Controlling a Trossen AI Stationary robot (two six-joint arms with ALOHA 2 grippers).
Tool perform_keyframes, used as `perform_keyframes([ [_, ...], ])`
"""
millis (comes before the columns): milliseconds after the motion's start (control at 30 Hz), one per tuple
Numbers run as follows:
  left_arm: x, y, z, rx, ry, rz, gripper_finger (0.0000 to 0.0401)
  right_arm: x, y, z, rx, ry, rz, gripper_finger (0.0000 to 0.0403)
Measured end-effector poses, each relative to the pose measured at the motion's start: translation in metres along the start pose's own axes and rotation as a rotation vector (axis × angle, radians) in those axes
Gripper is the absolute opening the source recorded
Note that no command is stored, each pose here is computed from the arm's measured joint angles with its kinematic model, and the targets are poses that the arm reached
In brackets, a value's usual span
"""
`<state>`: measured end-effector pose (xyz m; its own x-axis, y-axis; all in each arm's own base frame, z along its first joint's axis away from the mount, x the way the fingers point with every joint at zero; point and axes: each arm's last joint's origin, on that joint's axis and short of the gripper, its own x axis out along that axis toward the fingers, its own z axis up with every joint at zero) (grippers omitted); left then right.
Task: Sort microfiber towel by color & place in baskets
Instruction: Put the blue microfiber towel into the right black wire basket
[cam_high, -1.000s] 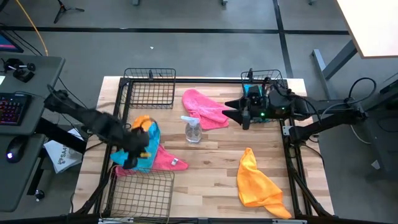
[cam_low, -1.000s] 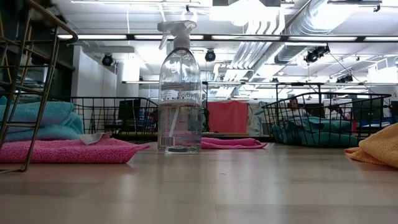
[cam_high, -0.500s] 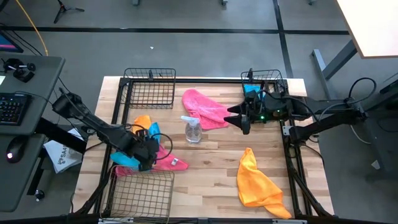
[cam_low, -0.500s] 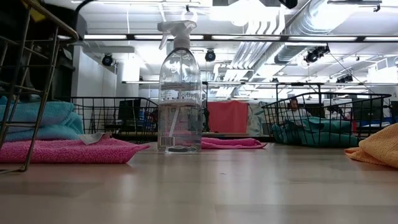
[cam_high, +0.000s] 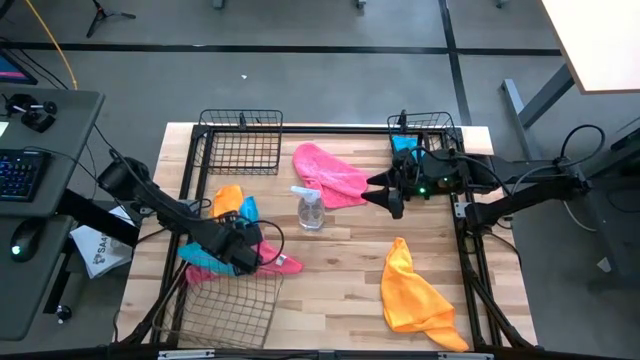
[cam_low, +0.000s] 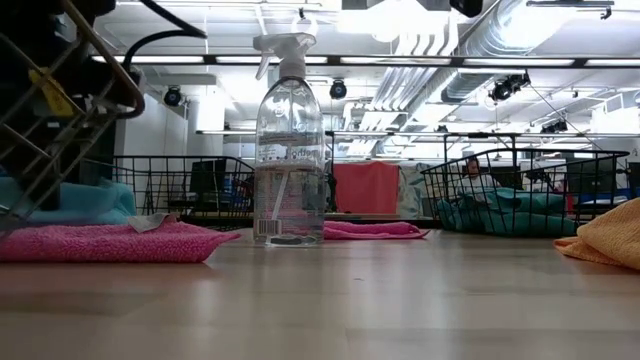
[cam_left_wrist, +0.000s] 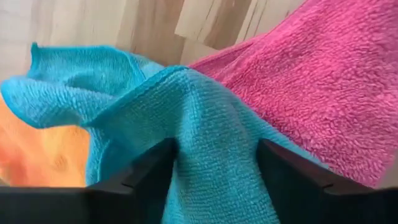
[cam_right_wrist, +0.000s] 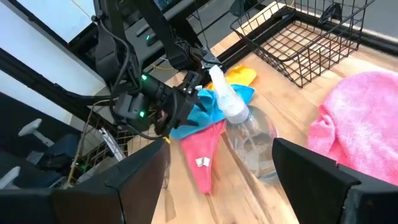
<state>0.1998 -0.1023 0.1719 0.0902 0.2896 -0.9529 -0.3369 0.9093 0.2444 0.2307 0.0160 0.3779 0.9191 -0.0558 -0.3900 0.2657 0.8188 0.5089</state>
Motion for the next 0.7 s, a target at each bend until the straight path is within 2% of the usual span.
perform_keyframes([
  [67, 0.000, 0.000, 0.000, -0.015, 0.000, 0.000, 0.0148, 0.000, 0.000, 0.000, 0.011, 0.003, 0.005, 0.0288],
  [167, -0.003, 0.001, 0.000, -0.035, -0.013, -0.008, 0.0048, 0.000, 0.000, 0.000, 0.012, 0.007, 0.010, 0.0288],
  [233, -0.005, 0.003, 0.000, -0.059, -0.031, -0.014, 0.0014, 0.000, 0.000, 0.000, 0.012, 0.009, 0.012, 0.0288],
  [533, -0.024, 0.015, 0.000, -0.155, -0.148, -0.051, 0.0002, 0.000, 0.001, 0.000, 0.012, 0.006, 0.015, 0.0288],
  [700, -0.039, 0.025, -0.002, -0.197, -0.196, -0.109, 0.0001, 0.000, 0.001, 0.001, 0.013, 0.001, 0.018, 0.0288],
])
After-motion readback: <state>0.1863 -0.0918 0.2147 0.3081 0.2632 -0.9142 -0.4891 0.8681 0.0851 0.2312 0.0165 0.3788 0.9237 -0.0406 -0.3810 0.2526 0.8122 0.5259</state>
